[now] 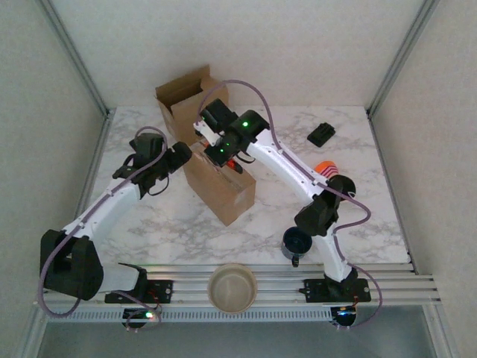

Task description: Unpack the express box

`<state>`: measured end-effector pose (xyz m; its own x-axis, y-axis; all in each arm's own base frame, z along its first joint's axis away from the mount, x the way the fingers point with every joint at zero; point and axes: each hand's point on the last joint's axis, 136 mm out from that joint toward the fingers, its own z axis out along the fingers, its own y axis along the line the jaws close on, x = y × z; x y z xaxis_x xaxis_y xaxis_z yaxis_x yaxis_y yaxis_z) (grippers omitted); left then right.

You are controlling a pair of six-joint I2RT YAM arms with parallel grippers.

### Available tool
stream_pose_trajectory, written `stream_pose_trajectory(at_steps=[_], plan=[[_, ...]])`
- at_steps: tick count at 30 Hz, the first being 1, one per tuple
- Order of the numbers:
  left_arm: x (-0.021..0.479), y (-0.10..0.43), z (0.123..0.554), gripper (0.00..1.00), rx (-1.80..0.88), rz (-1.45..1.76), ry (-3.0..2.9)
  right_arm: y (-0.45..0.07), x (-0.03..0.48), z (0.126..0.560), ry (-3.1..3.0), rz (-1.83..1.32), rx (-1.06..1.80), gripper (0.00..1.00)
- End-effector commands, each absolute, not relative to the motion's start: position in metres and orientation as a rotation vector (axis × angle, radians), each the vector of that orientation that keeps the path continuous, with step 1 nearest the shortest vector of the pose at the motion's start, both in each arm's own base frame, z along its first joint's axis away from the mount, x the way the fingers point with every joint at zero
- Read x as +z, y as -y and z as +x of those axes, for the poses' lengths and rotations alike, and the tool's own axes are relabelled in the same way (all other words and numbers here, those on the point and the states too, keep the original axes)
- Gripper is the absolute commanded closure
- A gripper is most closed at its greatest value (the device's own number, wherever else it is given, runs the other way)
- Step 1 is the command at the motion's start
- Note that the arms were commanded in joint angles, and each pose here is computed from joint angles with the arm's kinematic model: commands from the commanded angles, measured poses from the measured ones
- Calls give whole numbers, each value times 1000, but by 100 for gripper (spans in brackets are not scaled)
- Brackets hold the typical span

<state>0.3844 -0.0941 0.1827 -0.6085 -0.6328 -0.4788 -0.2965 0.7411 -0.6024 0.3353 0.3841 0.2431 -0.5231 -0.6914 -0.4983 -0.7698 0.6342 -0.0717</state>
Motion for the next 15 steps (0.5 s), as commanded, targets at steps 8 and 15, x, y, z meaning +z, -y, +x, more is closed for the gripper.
stream_pose_trajectory(at_steps=[8,15], plan=[[165,99,390,20,-662,-702,-2253,-400,227,338,-2400,-1129,200,100],[154,101,391,21,-669,-706,-2267,-400,220,340,-2416,-1117,183,100]])
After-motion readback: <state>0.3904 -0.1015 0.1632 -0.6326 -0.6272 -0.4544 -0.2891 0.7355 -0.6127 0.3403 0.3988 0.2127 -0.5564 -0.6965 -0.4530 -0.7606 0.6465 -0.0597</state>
